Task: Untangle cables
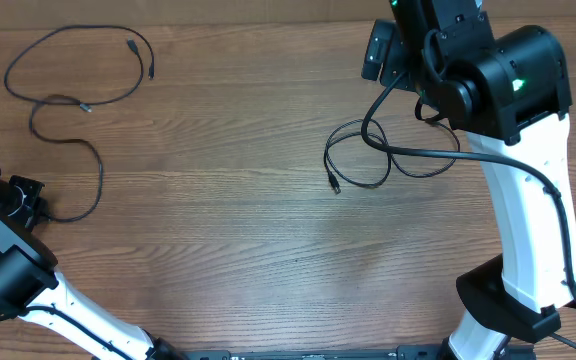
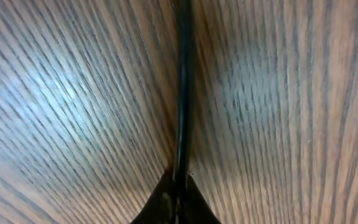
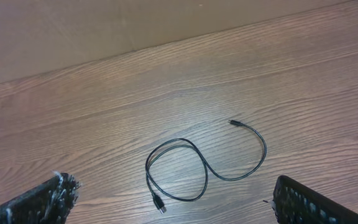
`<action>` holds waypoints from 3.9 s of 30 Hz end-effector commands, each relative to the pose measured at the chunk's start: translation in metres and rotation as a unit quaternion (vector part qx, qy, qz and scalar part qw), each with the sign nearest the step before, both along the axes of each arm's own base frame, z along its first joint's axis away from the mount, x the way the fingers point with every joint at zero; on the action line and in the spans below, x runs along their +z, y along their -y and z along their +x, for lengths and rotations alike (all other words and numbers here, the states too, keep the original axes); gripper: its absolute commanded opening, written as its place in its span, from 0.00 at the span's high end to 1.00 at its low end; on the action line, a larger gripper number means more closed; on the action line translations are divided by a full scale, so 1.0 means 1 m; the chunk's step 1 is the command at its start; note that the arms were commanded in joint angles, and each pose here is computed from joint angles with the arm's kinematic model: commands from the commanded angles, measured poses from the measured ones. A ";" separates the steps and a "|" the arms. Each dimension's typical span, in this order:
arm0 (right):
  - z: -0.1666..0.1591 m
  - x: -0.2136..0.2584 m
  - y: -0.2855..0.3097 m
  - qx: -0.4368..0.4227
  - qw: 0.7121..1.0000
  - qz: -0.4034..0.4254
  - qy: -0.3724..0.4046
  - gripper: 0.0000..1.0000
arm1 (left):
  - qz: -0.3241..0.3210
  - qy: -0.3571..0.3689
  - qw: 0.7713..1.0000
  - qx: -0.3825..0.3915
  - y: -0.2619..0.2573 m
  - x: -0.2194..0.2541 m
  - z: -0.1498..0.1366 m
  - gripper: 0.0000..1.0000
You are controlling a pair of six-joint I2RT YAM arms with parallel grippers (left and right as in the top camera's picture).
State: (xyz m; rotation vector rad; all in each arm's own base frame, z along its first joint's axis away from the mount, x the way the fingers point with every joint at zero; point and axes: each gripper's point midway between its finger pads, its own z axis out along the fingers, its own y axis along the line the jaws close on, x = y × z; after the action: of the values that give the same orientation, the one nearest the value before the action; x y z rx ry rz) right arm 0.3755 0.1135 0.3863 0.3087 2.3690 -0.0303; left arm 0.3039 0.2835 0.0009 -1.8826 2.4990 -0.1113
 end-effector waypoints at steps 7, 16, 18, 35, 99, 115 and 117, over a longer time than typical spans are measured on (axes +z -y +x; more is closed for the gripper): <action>-0.001 0.003 0.003 -0.002 1.000 -0.003 0.006 0.00 | -0.060 0.121 0.988 -0.068 0.034 0.078 0.045 0.96; -0.001 0.004 0.003 -0.002 1.000 -0.003 0.006 0.00 | 0.030 0.278 0.944 -0.173 0.094 0.218 0.091 0.96; -0.001 0.004 0.003 -0.002 1.000 -0.003 0.006 0.00 | 0.069 0.320 0.920 -0.214 0.112 0.255 0.098 0.96; -0.001 0.003 0.003 -0.002 1.000 -0.003 0.006 0.00 | 0.236 0.292 0.909 -0.183 0.122 0.321 0.067 0.96; -0.001 0.004 0.003 -0.002 1.000 -0.003 0.006 0.00 | 0.289 0.058 0.955 -0.030 -0.034 0.194 0.034 0.96; -0.001 0.003 0.003 -0.002 1.000 -0.003 0.006 0.00 | 0.314 0.059 0.946 -0.055 -0.077 0.176 0.039 0.62; -0.001 0.004 0.003 -0.002 1.000 -0.003 0.006 0.00 | 0.297 0.056 0.951 -0.061 -0.073 0.167 0.039 0.49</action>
State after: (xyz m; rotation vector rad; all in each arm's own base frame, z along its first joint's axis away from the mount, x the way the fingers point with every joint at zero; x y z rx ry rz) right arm 0.3755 0.1134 0.3862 0.3092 2.3691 -0.0308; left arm 0.3424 0.3574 0.1845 -1.4372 2.1618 0.4807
